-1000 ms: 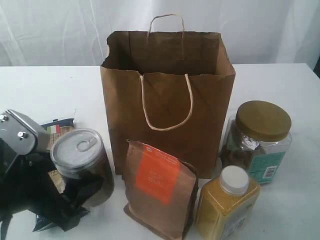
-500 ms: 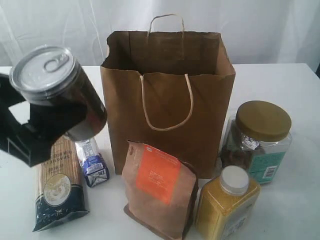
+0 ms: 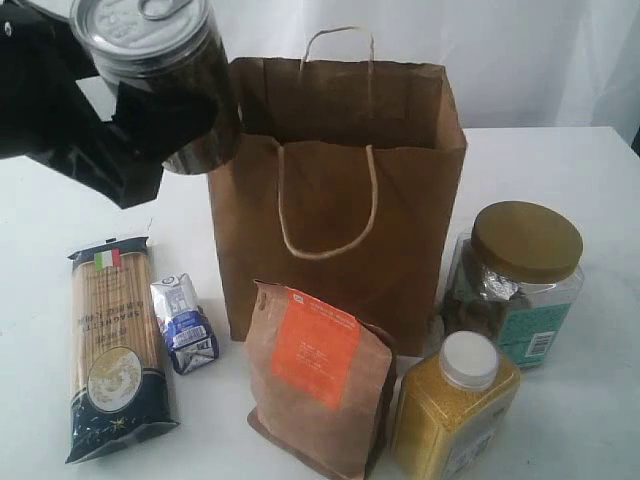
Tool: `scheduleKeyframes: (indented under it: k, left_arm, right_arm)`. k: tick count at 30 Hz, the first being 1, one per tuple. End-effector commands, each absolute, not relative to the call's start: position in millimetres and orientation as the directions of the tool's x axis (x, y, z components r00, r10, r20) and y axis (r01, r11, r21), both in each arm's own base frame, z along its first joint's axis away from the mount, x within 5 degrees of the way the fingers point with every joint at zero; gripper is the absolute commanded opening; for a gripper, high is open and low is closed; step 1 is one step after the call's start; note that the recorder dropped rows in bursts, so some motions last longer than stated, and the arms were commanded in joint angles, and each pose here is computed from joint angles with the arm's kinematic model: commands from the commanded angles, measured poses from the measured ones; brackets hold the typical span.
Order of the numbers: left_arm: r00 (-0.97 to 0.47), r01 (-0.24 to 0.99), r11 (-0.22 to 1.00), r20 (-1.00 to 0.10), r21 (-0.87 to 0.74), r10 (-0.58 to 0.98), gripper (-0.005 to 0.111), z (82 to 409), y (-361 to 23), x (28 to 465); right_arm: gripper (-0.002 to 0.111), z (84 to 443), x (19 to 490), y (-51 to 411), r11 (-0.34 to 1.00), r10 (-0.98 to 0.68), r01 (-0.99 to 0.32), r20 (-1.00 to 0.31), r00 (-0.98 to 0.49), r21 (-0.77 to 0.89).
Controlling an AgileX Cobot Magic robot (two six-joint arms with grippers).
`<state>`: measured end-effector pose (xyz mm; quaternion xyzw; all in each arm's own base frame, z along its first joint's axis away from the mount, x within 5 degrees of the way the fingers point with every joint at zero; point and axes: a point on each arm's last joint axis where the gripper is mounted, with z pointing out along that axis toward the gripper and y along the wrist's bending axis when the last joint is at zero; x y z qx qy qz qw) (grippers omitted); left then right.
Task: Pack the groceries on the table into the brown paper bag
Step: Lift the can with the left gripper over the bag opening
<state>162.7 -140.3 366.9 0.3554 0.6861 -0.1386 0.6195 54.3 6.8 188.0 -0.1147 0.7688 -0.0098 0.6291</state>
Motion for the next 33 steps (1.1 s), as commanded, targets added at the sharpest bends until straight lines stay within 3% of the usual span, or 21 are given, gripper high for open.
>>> scheduleKeyframes:
  k: [1, 12, 33]
  left_arm:
    - [0.103, 0.641, 0.716, -0.955, 0.278, 0.278, 0.0, 386.2, -140.6, 163.7]
    - [0.173, 0.62, 0.717, -0.947, 0.319, 0.271, 0.0, 405.7, -141.7, 165.1]
    - [0.193, 0.657, 0.675, -0.941, 0.335, 0.279, 0.0, 370.3, -188.4, 211.1]
  right_arm:
    - [0.0, 186.9, 54.2, 6.4, 0.975, -0.188, -0.157, -0.966, -0.177, -0.16]
    - [0.0, 186.9, 54.2, 6.4, 0.975, -0.188, -0.157, -0.966, -0.177, -0.16]
    - [0.0, 186.9, 54.2, 6.4, 0.975, -0.188, -0.157, -0.966, -0.177, -0.16]
